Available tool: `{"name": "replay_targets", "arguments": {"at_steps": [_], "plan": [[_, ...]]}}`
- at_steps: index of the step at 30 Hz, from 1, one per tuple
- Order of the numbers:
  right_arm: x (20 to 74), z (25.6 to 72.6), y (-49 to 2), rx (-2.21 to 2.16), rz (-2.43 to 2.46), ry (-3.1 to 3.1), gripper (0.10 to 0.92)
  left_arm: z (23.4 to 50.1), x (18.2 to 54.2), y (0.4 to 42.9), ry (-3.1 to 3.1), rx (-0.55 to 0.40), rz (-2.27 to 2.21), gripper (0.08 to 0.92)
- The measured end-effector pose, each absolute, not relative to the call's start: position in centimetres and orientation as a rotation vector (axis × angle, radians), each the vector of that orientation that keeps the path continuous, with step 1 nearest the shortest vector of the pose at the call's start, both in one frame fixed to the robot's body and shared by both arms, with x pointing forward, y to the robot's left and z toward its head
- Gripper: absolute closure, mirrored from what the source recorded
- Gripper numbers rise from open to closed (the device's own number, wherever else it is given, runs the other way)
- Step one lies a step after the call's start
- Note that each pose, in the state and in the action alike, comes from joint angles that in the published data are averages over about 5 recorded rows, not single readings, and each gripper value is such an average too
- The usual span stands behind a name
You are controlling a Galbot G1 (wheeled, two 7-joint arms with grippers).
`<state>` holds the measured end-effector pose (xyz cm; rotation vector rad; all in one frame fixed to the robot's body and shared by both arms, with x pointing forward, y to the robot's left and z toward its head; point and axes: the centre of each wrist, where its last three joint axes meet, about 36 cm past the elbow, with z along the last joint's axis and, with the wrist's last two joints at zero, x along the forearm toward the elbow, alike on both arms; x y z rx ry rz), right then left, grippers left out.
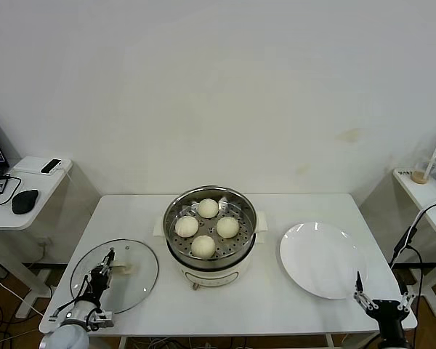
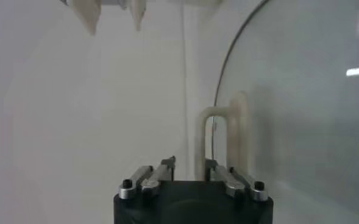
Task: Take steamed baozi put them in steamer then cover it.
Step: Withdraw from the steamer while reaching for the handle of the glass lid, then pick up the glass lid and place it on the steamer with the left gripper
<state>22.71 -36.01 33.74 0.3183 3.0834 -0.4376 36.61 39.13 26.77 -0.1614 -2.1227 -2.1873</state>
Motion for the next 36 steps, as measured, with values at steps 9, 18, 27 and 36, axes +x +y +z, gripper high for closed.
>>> {"name": "replay_targets", "arguments": {"at_steps": [9, 18, 27, 36], "plan": [[22.7, 33.8, -35.7, 0.292, -0.438, 3.087, 0.200, 28.3, 36.3, 40.0, -2.136, -0.062, -2.227, 0.850], [22.8, 33.8, -35.4, 0.245, -0.440, 3.099, 0.200, 32.1, 36.2, 42.0, -2.106, 0.028, -2.273, 0.850], [22.7, 33.4, -34.9, 0.196, -0.453, 3.119, 0.200, 37.3, 36.6, 43.3, -2.075, 0.057, -2.308, 0.850], [22.6, 32.8, -33.9, 0.140, -0.465, 3.138, 0.200, 43.2, 38.3, 41.0, -2.137, 0.034, -2.342, 0.850]]}}
